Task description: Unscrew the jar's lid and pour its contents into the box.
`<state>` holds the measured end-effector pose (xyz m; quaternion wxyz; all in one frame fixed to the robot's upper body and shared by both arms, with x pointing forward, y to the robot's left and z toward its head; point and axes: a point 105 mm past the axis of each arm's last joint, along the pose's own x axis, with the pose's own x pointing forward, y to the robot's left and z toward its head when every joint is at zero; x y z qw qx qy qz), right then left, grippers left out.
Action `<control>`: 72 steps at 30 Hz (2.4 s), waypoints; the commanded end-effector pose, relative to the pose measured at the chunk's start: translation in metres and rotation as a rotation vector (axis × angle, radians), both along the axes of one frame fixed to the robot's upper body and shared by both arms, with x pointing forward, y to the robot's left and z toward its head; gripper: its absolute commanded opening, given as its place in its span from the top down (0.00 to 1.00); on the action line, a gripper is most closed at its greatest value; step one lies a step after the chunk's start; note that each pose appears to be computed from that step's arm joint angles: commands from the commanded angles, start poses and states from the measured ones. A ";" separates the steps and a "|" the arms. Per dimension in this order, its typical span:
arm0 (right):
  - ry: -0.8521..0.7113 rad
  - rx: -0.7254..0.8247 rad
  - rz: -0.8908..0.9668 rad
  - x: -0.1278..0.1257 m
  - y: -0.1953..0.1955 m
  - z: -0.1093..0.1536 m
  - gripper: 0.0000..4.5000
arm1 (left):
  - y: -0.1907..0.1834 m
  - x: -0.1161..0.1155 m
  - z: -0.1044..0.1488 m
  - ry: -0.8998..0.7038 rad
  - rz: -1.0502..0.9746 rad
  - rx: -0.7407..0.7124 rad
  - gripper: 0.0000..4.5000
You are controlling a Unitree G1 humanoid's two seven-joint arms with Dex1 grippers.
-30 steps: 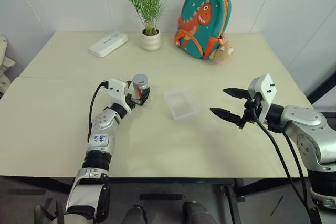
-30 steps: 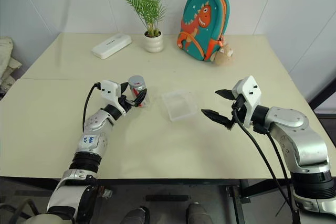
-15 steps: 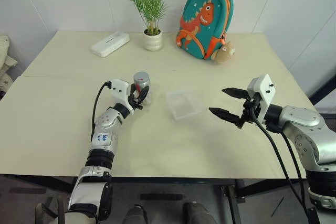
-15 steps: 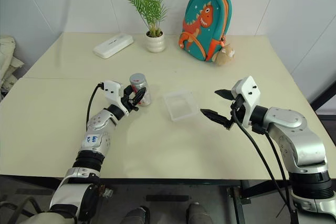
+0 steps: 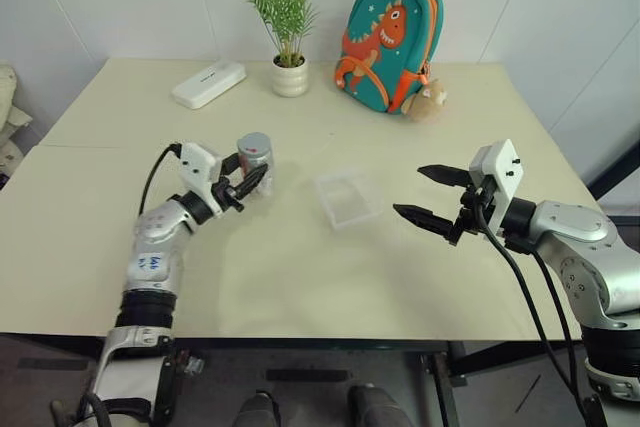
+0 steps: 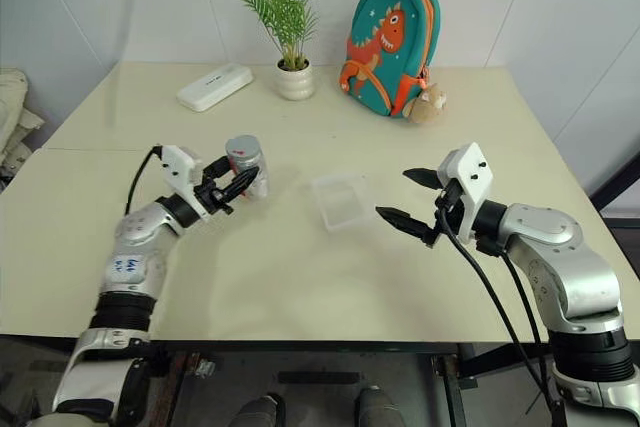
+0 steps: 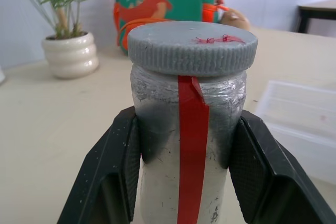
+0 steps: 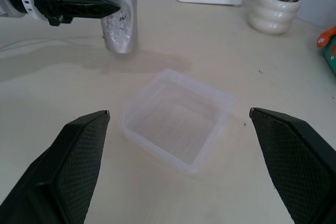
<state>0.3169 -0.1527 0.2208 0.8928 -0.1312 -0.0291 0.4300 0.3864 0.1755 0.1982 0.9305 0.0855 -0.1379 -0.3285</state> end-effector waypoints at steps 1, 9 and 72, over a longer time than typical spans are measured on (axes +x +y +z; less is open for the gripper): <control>-0.090 0.041 0.032 -0.007 0.014 0.025 0.00 | 0.005 -0.022 0.030 -0.080 -0.114 0.027 0.57; -0.164 0.149 0.049 -0.012 0.056 0.061 0.00 | -0.010 -0.059 0.041 -0.006 -0.415 0.017 0.57; -0.059 0.180 0.352 -0.047 0.165 0.057 0.43 | -0.052 -0.067 0.030 0.030 -0.688 0.086 0.57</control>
